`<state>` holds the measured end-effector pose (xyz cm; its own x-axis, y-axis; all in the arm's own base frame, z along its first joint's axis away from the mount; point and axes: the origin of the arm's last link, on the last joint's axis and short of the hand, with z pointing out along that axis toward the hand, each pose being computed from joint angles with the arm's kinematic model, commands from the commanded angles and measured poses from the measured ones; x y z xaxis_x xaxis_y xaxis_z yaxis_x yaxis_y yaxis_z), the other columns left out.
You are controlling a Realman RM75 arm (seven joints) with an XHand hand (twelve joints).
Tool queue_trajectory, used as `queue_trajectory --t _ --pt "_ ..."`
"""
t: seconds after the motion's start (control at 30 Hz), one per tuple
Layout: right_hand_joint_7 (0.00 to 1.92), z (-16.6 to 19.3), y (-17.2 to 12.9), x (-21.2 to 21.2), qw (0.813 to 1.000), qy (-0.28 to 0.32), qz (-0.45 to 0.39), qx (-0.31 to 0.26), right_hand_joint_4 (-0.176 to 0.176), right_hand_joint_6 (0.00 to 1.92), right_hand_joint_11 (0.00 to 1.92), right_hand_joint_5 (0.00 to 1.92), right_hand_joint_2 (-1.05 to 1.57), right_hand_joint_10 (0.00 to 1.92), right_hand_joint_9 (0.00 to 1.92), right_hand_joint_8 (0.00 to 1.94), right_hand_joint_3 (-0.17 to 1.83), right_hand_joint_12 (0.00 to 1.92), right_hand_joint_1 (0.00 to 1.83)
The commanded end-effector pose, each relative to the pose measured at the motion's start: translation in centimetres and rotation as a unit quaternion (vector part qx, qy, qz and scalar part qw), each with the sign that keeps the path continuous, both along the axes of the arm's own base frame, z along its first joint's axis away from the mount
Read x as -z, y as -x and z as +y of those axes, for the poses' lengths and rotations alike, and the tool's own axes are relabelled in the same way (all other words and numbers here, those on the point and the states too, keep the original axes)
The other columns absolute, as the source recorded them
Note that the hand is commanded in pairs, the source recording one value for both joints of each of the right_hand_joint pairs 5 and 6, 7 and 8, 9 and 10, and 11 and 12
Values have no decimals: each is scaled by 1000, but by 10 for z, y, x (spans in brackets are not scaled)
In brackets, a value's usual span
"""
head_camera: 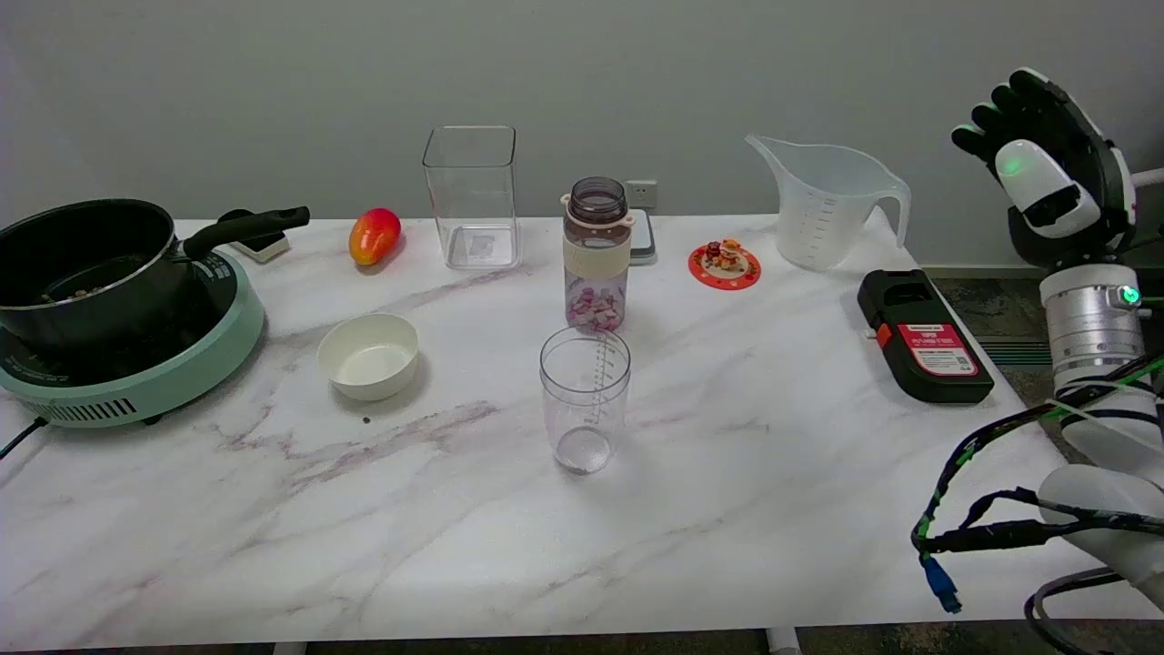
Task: Pick up the bottle.
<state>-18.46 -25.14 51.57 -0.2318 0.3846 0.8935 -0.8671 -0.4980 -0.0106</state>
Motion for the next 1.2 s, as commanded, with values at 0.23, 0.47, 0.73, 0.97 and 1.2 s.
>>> queue_trajectory --t 0.23,0.47,0.73,0.97,1.2 --pt "540 4 44 13 993 -48 -109 -17 0 590 691 590 -158 589 589 540 1220 691 1092" --pt "535 0 44 19 993 -59 -101 -13 0 571 699 571 -115 597 597 535 1131 699 1065" --pt "529 6 50 22 992 -60 -109 -17 0 556 694 556 -88 596 596 529 1090 694 1056" --pt "524 -2 56 31 988 -87 -129 -15 0 554 664 554 -84 586 586 524 1093 664 1056" --pt "514 -10 65 39 979 -110 -168 -21 0 555 637 555 -100 572 572 514 1106 637 1061"
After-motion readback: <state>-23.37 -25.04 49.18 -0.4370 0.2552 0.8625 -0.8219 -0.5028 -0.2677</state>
